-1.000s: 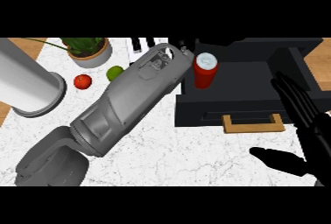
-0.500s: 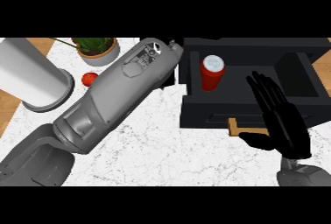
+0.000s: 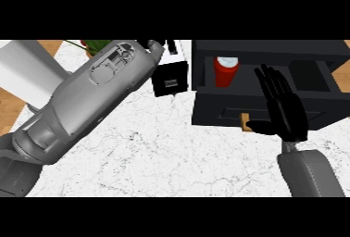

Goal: Pick up the can, place it into the drawer and close the drawer

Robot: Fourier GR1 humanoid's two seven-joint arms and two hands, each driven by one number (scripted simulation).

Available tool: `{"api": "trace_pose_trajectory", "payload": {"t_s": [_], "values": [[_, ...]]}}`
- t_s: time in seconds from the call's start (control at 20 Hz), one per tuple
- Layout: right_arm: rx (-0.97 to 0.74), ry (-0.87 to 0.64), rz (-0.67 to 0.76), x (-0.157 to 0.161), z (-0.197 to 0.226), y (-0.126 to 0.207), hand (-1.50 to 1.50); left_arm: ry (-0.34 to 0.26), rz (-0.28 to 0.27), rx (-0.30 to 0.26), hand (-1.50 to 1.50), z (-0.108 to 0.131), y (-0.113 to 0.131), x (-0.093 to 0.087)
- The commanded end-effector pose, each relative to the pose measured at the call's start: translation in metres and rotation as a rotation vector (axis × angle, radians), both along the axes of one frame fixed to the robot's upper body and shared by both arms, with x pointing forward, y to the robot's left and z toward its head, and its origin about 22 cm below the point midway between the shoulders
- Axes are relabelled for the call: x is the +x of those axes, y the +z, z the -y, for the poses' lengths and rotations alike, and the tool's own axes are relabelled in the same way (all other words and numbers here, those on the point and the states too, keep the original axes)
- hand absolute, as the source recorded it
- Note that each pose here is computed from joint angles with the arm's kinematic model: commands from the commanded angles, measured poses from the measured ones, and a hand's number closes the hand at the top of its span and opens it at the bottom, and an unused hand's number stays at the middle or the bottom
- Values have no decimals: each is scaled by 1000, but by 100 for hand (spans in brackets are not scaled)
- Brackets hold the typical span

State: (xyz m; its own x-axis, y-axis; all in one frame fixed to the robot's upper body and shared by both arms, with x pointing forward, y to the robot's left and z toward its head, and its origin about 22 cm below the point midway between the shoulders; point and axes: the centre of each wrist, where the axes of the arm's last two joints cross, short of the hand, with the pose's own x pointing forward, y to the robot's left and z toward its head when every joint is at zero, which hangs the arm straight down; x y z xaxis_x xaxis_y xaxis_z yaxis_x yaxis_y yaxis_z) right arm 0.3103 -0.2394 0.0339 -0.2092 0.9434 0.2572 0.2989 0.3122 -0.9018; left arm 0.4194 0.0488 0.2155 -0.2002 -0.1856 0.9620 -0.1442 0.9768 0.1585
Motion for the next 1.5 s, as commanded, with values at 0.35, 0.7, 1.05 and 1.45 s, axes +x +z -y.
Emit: {"api": "trace_pose_trajectory", "payload": {"t_s": [0.35, 0.7, 1.05, 1.45], "values": [[-80, -76, -9, 43, -12, -45, -150, -8, -32, 16, -150, -54, -4, -11], [-36, -98, 84, 89, -17, -19, -150, 13, -38, 14, -150, -66, -10, -20], [-59, -148, 122, 121, -18, 9, -150, -22, -59, 19, -150, -89, -26, -34], [-55, -166, 160, 138, -24, 29, -150, -6, -39, 10, -150, -88, -40, -52]]}}
